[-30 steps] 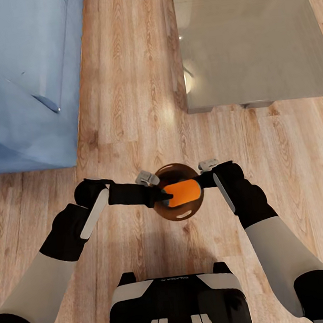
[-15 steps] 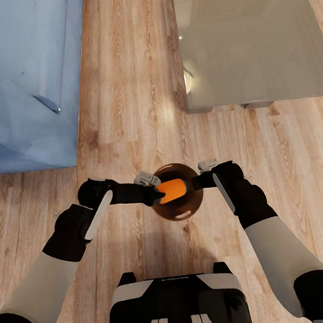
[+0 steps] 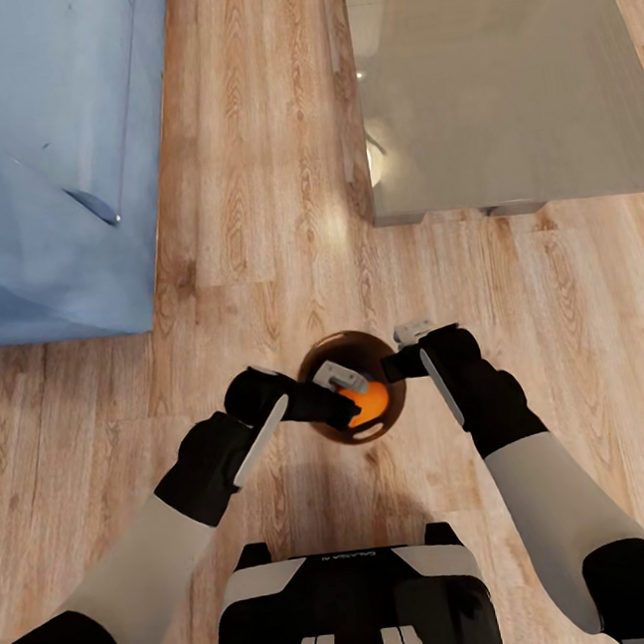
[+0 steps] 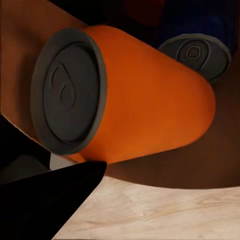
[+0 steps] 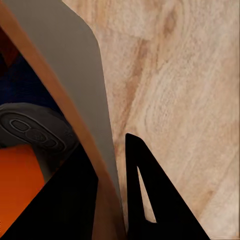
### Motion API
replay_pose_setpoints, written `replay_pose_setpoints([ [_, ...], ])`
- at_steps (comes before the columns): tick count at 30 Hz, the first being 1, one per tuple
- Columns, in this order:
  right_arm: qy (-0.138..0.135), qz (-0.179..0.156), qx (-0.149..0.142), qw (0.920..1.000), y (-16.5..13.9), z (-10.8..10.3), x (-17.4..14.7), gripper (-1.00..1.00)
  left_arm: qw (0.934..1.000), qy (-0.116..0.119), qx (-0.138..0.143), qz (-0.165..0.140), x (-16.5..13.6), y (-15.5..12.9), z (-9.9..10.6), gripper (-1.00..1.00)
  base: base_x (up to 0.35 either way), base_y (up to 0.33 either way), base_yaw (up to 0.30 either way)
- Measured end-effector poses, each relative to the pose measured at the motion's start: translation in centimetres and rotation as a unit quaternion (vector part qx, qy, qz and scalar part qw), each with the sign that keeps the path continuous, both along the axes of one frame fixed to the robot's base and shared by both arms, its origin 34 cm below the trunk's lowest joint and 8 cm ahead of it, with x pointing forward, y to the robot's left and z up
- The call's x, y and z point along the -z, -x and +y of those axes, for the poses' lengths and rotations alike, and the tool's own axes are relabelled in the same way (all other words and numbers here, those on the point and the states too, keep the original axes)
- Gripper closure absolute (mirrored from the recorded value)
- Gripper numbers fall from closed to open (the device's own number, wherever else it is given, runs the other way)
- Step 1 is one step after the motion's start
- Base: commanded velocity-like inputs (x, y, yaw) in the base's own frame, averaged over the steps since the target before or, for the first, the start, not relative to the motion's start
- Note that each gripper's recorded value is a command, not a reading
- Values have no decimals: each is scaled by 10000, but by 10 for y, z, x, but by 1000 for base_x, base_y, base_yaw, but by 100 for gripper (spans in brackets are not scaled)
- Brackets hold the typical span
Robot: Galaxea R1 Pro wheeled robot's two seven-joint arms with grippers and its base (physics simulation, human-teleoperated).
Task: Put the three can of soda from the living room inside the tash can in the kitchen.
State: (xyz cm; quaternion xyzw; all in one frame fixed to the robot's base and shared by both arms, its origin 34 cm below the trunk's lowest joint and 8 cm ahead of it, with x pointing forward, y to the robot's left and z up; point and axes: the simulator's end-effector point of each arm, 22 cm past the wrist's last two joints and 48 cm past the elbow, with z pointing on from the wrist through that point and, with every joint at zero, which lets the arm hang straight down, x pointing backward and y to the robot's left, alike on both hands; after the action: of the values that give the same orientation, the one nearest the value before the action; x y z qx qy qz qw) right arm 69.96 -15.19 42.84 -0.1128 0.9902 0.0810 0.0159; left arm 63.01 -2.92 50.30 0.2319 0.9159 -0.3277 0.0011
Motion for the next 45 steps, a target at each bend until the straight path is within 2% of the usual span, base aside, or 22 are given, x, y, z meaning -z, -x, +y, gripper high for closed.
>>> replay_pose_setpoints([
  [5, 138, 51, 26, 9999, 4, -3, 4, 100, 9998, -46, -115, 130, 4, 4, -4, 100, 0, 0, 0],
  [13, 179, -187, 52, 9997, -12, -3, -7, 100, 9997, -97, -165, -126, -3, -9, -4, 100, 0, 0, 0],
  [24, 264, -210, -106, 9994, -10, 2, -6, 100, 9998, -82, -144, -85, -2, -7, -3, 100, 0, 0, 0],
  [25, 263, -204, -112, 9994, -9, 2, -6, 100, 9998, -77, -138, -78, -2, -7, -3, -100, 0, 0, 0],
  [26, 218, -197, -127, 9995, -9, 5, -6, 100, 9958, -820, -241, -323, 21, -17, 25, -100, 0, 0, 0],
  [42, 101, -183, -116, 9997, -9, 8, -7, 100, 9956, -773, -359, -387, 15, -24, 25, -100, 0, 0, 0],
  [44, -48, -137, -86, 9999, -7, 14, -8, 100, 9927, -860, -314, -784, 5, -42, 31, -100, 0, 0, 0],
  [45, -189, -99, -17, 9998, -6, 20, -9, 100, 9930, -777, -320, -825, -1, -44, 28, -100, 0, 0, 0],
])
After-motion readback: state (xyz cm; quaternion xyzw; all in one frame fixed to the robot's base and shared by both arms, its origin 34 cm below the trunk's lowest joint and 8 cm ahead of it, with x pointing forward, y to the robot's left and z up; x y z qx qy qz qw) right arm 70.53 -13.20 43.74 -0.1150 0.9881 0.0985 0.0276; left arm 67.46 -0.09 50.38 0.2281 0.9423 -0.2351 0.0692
